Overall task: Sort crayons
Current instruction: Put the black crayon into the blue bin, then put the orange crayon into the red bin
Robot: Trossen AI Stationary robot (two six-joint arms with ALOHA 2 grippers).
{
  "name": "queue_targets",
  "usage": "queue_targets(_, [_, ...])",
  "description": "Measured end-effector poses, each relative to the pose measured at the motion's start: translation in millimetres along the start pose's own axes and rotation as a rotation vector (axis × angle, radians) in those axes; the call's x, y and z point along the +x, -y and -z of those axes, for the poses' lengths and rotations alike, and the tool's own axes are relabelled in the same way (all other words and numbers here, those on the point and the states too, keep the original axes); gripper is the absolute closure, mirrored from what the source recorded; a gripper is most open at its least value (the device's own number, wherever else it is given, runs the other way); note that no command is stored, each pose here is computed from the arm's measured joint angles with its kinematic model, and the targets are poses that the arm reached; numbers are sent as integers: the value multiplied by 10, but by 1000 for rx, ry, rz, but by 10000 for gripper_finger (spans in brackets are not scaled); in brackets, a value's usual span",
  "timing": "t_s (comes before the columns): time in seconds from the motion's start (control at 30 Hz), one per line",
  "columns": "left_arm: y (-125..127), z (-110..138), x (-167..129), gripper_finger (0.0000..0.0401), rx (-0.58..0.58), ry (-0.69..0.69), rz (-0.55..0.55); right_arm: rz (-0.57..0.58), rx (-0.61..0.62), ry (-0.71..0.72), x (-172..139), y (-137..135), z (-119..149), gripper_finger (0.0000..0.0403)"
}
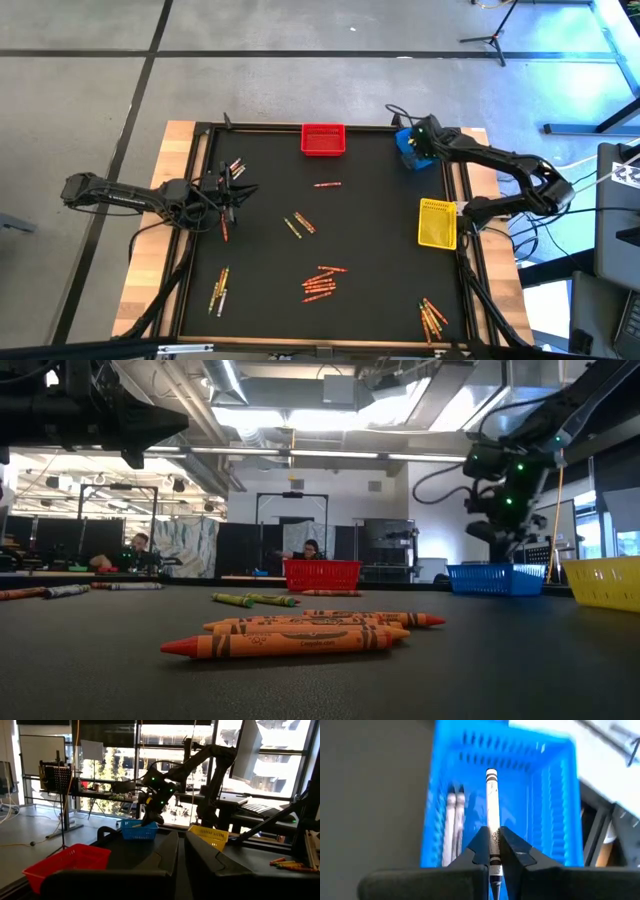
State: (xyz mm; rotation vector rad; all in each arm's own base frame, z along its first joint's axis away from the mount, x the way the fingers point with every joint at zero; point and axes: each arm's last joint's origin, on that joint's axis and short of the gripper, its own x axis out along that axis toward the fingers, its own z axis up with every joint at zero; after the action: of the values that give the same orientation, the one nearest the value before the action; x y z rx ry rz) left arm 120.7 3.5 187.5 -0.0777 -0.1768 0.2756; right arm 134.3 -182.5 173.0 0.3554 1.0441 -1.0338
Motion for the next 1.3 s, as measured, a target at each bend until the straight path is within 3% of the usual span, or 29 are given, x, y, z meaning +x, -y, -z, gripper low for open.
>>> queue_targets(0.17, [-1,0,0,376,3,0,-2,25,13,-26,42,38,70,376])
queue_targets(0.33, [-1,-11,0,376,24,11,-3,44,16,-12,20,47,26,314])
queue_targets(0.43, [-1,-11,0,376,26,11,-3,-27,28,28,-39,43,-95,264])
queue_targets(0.53, [-1,-12,0,376,26,12,-3,-217,53,95,-90,-25,-205,226])
queue_targets(0.63, [-1,-12,0,376,26,12,-3,-425,18,208,-153,-230,-295,202])
queue_targets(0.73, [-1,-15,0,376,25,15,-3,-534,-54,298,-233,-524,-321,191])
queue_targets(1.0, [-1,-16,0,376,25,16,-3,-671,-275,398,-275,-1265,-216,193])
queue_targets(1.3, [-1,-23,0,376,36,23,-4,-746,-444,448,7,-1833,-67,194])
